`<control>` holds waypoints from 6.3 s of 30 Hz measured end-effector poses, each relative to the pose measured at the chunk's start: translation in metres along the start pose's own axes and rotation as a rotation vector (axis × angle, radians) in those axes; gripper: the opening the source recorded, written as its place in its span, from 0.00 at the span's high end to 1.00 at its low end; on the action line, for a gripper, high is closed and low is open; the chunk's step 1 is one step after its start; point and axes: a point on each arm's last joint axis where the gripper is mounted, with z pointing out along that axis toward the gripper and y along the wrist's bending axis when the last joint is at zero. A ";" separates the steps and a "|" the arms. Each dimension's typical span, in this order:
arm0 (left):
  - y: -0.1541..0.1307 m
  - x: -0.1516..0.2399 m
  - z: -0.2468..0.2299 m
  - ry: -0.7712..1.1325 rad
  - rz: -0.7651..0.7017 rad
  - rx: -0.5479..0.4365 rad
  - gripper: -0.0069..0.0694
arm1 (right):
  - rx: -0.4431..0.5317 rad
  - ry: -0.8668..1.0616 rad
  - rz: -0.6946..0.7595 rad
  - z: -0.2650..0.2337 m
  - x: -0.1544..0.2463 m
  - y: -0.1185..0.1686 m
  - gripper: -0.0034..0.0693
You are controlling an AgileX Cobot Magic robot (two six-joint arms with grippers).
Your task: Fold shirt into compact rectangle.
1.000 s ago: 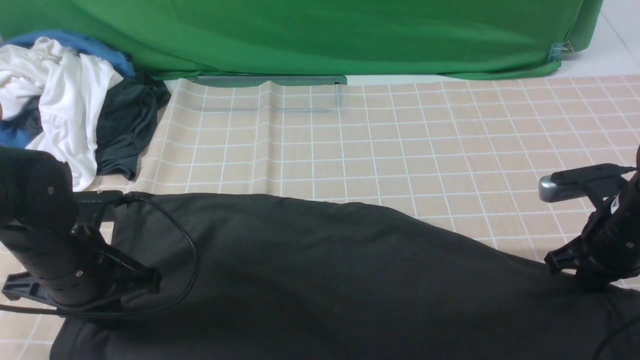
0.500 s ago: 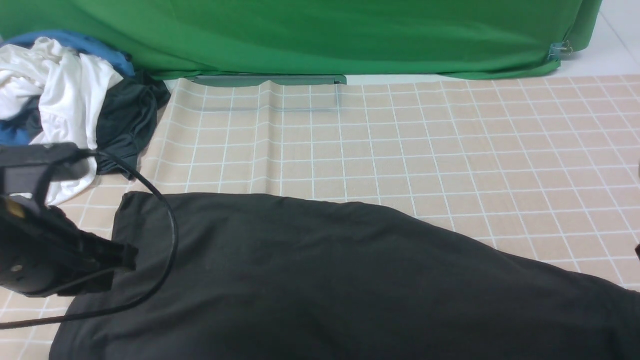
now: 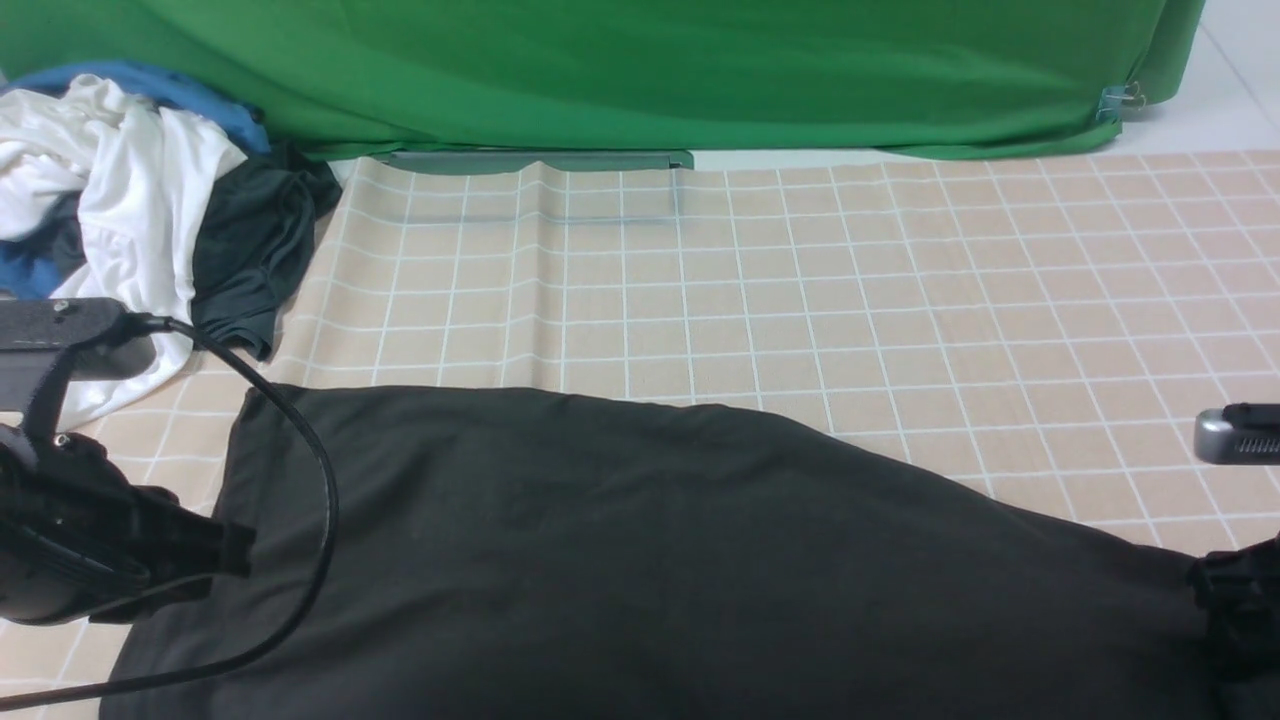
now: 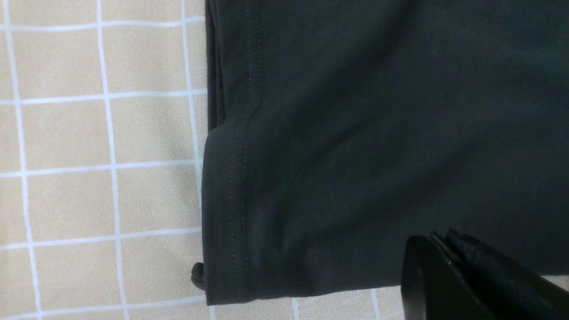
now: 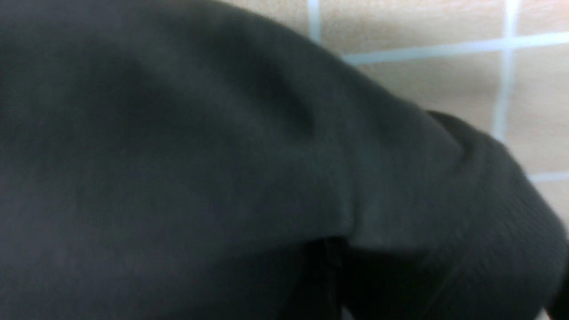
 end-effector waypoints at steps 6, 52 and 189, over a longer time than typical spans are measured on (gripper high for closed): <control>0.000 0.000 0.000 0.000 0.001 0.003 0.89 | -0.027 0.039 0.009 0.005 -0.003 0.003 0.40; -0.009 -0.010 -0.010 -0.045 -0.088 0.089 0.89 | -0.607 -0.246 -0.486 -0.180 -0.007 0.279 0.82; -0.050 -0.109 0.120 0.096 0.393 0.064 0.89 | -0.266 -0.198 -0.859 -0.072 0.032 0.285 0.90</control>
